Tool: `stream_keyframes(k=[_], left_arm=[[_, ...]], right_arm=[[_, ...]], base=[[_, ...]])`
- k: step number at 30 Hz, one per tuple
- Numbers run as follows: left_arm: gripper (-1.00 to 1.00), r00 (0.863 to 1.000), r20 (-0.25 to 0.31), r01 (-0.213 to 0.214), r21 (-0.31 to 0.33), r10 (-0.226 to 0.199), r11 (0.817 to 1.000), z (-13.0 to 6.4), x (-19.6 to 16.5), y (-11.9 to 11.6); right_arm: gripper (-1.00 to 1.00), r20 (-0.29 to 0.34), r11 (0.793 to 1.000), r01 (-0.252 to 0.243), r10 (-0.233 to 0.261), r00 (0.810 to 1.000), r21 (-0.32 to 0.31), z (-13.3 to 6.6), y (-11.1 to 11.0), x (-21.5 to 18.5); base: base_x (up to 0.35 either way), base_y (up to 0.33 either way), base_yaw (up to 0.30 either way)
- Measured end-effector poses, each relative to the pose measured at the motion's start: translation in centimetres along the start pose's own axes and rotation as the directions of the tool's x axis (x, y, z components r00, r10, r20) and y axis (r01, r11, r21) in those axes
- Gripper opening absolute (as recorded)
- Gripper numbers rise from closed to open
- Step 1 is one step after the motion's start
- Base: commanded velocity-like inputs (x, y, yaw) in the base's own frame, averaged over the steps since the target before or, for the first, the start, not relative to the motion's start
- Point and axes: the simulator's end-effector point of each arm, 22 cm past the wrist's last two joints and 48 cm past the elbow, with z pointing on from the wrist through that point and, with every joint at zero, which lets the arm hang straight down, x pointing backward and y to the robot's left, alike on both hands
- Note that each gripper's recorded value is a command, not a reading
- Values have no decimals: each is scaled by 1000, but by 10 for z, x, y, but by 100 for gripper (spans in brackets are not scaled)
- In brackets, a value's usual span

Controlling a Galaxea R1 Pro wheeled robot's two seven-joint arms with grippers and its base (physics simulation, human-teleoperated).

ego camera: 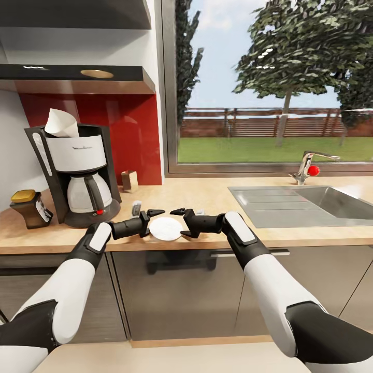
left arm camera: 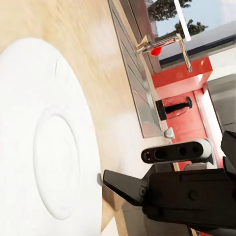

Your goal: Set up a coffee station on the kitchen countertop: keep the coffee maker on the countertop, move the bottle of coffee from the kitchen shelf to the counter next to the coffee maker, place a paper coffee filter on top of the coffee maker, put the saucer next to the coffee maker with the coffee cup on the saucer, and place the electric kettle next to the coffee maker.

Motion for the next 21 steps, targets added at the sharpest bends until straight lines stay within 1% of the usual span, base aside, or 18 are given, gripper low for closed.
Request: stream_keyframes(k=[12,17,21], left_arm=[[100,1000,-5,2,8,-2,1000,4,3,-3],[100,1000,-6,2,8,-2,1000,4,4,-3],[100,1000,-6,3,8,-3,1000,4,4,-3]], right_arm=[[100,2,1000,6,-6,1000,4,0,0,-1],[100,10,1000,22,-22,1000,-1,-2,10,-7],[100,12,1000,25,-25,1000,-1,-2,12,-8]], base=[[0,0,0],[0,0,0],[0,0,0]])
